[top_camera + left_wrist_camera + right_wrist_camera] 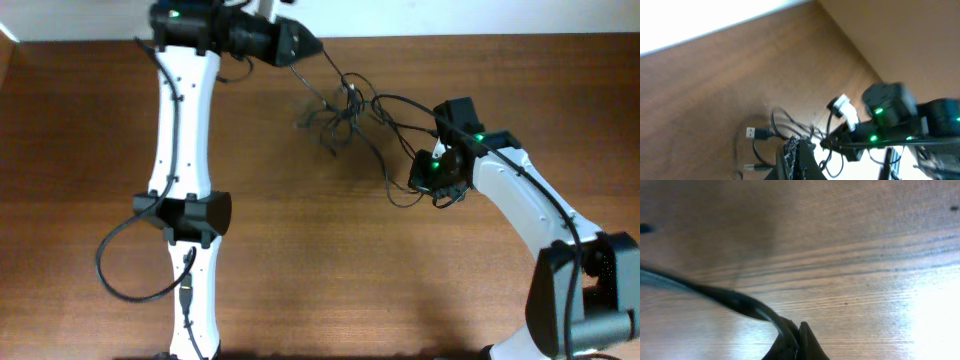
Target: Untangle cables
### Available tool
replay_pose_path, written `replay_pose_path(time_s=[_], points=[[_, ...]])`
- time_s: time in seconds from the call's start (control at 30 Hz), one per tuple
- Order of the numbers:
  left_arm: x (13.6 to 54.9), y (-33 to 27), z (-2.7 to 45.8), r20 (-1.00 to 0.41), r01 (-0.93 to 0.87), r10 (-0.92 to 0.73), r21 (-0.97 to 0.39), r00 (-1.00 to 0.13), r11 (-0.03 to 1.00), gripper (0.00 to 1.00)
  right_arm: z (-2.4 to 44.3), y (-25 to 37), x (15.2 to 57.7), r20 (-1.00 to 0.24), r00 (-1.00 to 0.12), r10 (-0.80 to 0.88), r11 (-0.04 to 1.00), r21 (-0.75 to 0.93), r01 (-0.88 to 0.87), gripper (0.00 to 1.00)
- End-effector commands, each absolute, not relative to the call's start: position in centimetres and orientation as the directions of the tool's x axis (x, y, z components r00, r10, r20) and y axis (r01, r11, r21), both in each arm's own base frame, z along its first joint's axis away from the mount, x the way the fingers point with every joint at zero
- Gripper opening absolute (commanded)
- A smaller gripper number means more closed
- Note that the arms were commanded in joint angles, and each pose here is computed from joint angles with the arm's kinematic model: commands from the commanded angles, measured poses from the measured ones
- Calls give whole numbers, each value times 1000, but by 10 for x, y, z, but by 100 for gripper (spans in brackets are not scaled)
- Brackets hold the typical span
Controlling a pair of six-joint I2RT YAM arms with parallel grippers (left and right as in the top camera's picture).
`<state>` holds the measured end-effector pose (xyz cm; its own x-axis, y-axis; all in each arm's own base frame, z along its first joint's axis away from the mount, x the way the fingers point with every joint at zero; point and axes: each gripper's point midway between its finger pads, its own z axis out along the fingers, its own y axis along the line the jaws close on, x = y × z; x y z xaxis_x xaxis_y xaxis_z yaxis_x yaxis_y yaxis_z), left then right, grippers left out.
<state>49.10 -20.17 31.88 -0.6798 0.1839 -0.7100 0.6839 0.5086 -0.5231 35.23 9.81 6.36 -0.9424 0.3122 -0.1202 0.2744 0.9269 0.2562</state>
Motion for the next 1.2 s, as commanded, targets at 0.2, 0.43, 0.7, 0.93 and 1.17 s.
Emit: replay_pose_path(time_s=[0.2,0.43,0.7,0.93,1.17], points=[[513,-59,452,-876,529,-152,-406,-458,745,0,29,29,330,8,-895,446,892,81,445,4],[527,46,432,-861,209,-240,-362,-449,908,0,30,-49,316,59,-800,598,795,89,600,4],[519,127,396,-831,-229,-279,-187,-481,955,0,32,-106,301,86,-706,703,688,166,706,4],[506,198,335,-726,-469,-416,-145,-547,871,0,36,-147,284,112,-608,786,565,270,780,4],[513,76,301,-580,-61,-269,-352,-769,934,0,50,-84,303,108,-829,548,718,448,533,4]])
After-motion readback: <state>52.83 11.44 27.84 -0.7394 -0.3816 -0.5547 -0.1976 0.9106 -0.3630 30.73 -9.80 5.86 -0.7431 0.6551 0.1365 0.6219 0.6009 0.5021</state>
